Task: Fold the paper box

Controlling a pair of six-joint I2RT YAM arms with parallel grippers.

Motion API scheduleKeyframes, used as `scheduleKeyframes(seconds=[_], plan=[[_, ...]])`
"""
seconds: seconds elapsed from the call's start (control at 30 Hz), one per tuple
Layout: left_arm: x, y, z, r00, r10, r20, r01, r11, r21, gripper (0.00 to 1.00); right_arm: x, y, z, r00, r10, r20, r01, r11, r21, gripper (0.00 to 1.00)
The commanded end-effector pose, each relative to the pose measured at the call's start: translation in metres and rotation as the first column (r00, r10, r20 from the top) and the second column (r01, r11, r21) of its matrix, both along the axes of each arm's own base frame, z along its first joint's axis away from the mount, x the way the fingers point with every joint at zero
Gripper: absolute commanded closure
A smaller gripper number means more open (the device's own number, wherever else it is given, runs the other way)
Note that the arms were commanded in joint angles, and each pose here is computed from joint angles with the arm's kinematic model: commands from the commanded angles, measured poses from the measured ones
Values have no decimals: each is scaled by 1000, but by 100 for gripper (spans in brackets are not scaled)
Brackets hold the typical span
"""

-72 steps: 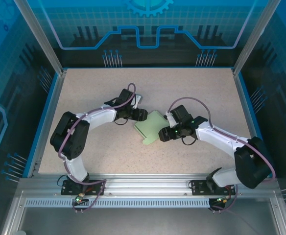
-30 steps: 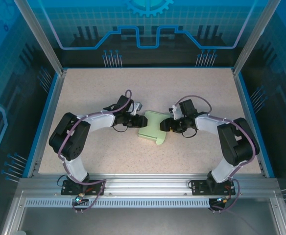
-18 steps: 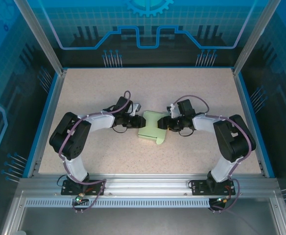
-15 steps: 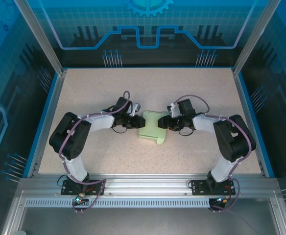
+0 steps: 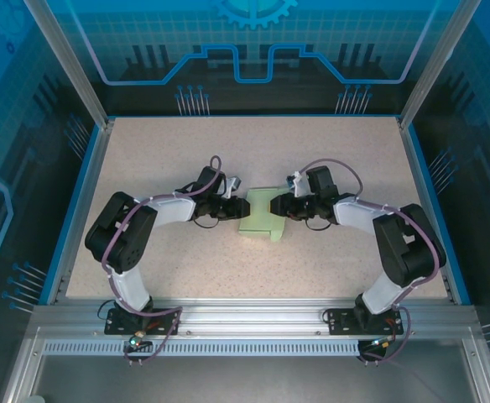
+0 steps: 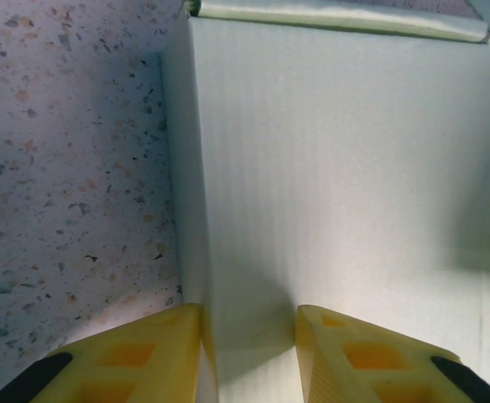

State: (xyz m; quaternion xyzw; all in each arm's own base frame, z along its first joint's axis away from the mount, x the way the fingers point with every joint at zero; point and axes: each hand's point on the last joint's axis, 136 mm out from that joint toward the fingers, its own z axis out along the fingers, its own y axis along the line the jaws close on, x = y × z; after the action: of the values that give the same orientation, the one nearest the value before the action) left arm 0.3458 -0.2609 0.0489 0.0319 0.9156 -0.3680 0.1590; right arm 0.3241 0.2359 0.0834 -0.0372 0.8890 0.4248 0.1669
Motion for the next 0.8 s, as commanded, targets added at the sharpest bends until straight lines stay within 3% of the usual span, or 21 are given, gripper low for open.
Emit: scheduleKeyframes(seconds=[0.0,0.77], plan=[[-10,-6,-13,998,-26,-55,25,1000,-17,65,-6,14,25,997,54,48,-57,996,69,55],[-4,-22,-17,997,-56,-54,55,998,-27,54,-4,9,41,996,39,82,-35,998,-50,61]])
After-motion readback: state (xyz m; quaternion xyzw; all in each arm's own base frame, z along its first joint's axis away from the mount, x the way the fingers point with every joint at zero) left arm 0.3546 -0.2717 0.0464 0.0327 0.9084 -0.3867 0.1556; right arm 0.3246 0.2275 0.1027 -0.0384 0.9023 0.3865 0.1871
